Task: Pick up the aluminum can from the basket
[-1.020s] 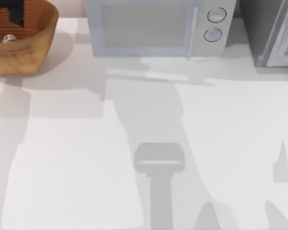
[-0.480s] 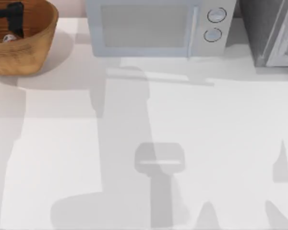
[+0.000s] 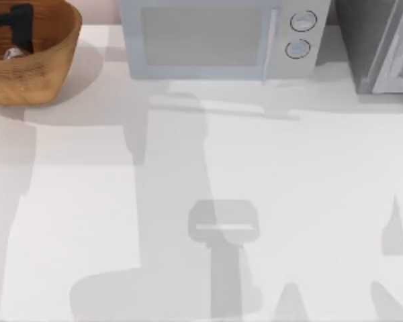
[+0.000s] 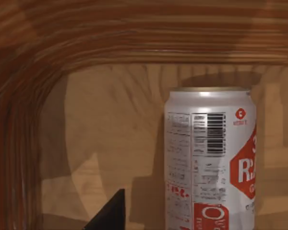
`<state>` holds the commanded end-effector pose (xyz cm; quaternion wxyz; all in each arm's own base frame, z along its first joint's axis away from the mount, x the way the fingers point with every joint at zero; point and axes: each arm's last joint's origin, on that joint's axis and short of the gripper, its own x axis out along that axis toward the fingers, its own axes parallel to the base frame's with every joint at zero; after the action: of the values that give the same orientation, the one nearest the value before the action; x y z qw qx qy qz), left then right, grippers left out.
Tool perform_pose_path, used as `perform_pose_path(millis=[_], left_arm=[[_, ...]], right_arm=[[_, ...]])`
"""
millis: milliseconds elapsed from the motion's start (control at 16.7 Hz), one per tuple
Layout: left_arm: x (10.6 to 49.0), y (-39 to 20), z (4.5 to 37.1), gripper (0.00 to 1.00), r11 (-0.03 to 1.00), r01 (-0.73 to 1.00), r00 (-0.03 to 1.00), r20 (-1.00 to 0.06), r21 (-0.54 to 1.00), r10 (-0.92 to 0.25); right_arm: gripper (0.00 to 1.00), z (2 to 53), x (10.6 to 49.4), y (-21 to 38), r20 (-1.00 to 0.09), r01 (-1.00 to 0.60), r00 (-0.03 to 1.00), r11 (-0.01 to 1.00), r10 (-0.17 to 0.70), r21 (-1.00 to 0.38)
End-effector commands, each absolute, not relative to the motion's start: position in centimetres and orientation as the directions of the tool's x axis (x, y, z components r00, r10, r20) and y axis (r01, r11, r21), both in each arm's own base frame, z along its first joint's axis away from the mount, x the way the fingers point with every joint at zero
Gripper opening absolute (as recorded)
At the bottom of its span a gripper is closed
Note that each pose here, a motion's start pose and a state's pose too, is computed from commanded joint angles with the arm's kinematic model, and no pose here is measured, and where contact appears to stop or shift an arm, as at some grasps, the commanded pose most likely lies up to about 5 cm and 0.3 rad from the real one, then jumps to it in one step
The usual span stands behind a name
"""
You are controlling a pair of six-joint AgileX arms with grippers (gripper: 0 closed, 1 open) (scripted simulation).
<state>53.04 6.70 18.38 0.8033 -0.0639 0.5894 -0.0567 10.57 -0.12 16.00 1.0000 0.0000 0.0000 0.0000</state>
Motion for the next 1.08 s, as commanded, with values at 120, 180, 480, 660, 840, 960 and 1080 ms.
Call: perform_pose_path(millis=[120,180,480,660,840,960,1080], left_arm=[[53.4,6.7,17.0,1.0,0.985,0.01,0.293,-0.942,-0.17,-0.165],[53.7,6.6,16.2,1.0,0.985,0.01,0.293,-0.942,-0.17,-0.165],[54.6,6.2,12.9,1.0,0.985,0.011,0.293,-0.942,-0.17,-0.165],[54.6,6.1,12.8,1.0,0.985,0.011,0.293,-0.942,-0.17,-0.165],[54.6,6.1,12.8,0.85,0.985,0.011,0.293,-0.942,-0.17,-0.165],[54.6,6.1,12.8,0.7,0.985,0.011,0.293,-0.942,-0.17,-0.165],[54.6,6.1,12.8,0.55,0.985,0.011,0.293,-0.942,-0.17,-0.165]], right_arm=[[1.0,16.0,10.6,-0.1,0.0,0.0,1.0,1.0,0.0,0.0],[1.0,16.0,10.6,-0.1,0.0,0.0,1.0,1.0,0.0,0.0],[1.0,16.0,10.6,-0.1,0.0,0.0,1.0,1.0,0.0,0.0],[1.0,16.0,10.6,-0.1,0.0,0.0,1.0,1.0,0.0,0.0],[1.0,16.0,10.6,-0.1,0.0,0.0,1.0,1.0,0.0,0.0],[1.0,16.0,10.6,-0.1,0.0,0.0,1.0,1.0,0.0,0.0],[1.0,16.0,10.6,-0.1,0.0,0.0,1.0,1.0,0.0,0.0]])
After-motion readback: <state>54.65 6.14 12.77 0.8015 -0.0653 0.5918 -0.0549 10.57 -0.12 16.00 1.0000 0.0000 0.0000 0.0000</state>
